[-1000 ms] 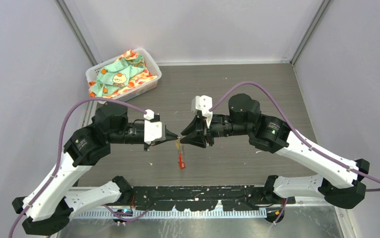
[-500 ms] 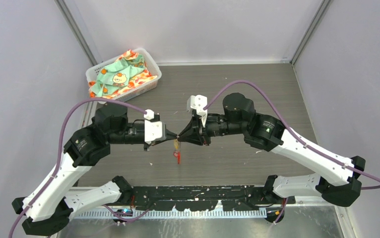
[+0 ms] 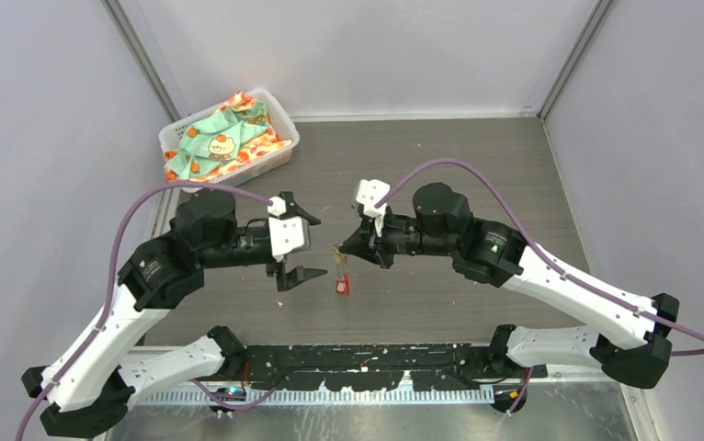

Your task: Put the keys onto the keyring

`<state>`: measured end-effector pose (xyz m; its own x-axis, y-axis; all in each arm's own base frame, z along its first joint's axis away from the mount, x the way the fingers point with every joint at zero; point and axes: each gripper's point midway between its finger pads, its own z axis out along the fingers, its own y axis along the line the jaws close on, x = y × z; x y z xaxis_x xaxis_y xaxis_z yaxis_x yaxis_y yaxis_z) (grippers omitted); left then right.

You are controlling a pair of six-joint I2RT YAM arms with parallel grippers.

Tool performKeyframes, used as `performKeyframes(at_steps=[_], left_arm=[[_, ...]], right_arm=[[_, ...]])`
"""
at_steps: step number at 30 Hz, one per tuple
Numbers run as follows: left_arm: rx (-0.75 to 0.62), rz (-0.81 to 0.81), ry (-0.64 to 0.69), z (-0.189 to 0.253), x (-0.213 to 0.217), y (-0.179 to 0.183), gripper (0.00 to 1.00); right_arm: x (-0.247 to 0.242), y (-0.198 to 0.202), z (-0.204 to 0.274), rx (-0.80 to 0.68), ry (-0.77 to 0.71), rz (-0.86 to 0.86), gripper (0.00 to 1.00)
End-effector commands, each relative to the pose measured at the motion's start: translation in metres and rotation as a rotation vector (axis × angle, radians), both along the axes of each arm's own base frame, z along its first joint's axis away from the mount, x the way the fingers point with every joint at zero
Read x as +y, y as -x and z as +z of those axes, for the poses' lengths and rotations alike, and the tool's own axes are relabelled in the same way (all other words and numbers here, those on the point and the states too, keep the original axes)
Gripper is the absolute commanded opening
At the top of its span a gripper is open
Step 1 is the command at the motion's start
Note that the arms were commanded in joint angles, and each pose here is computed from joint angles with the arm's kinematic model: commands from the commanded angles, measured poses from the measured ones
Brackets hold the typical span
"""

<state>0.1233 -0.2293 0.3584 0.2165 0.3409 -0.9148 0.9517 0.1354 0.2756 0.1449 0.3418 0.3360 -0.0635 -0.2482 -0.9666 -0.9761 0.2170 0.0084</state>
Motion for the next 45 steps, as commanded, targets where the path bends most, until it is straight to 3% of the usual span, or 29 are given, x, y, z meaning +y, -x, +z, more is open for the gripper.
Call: performKeyframes(at_steps=[1, 4, 6, 10, 15, 21, 27, 33, 35, 45], left_arm=[[0.024, 0.147, -0.023, 0.0, 0.009, -0.024, 0.88], [0.103, 0.216, -0.083, -0.018, 0.021, -0.036, 0.91], [0.188, 0.276, -0.112, -0.029, 0.029, -0.047, 0.99], [0.319, 0.42, -0.161, -0.052, 0.053, -0.083, 1.0], [0.331, 0.586, -0.163, -0.079, 0.094, -0.128, 1.0], [0.353, 0.724, -0.154, -0.117, 0.129, -0.167, 1.0], [0.35, 0.792, -0.14, -0.149, 0.154, -0.184, 1.0], [0.364, 0.807, -0.136, -0.178, 0.158, -0.186, 1.0], [0.371, 0.833, -0.133, -0.186, 0.167, -0.188, 1.0], [0.449, 0.819, -0.076, -0.211, 0.157, -0.187, 1.0]], right_arm=[[-0.011, -0.027, -0.007, -0.049, -0.038, -0.142, 0.01], [-0.015, -0.051, -0.025, -0.055, -0.079, -0.265, 0.01], [-0.019, -0.071, -0.041, -0.062, -0.092, -0.36, 0.01], [-0.033, -0.11, -0.065, -0.087, -0.105, -0.517, 0.01], [-0.044, -0.153, -0.093, -0.09, -0.1, -0.602, 0.01], [-0.062, -0.235, -0.127, -0.004, -0.124, -0.749, 0.01], [-0.045, -0.283, -0.163, 0.083, -0.076, -0.769, 0.01], [-0.039, -0.305, -0.187, 0.136, -0.063, -0.807, 0.01], [-0.041, -0.309, -0.192, 0.139, -0.055, -0.817, 0.05], [-0.068, -0.323, -0.197, 0.317, -0.142, -0.837, 0.48]])
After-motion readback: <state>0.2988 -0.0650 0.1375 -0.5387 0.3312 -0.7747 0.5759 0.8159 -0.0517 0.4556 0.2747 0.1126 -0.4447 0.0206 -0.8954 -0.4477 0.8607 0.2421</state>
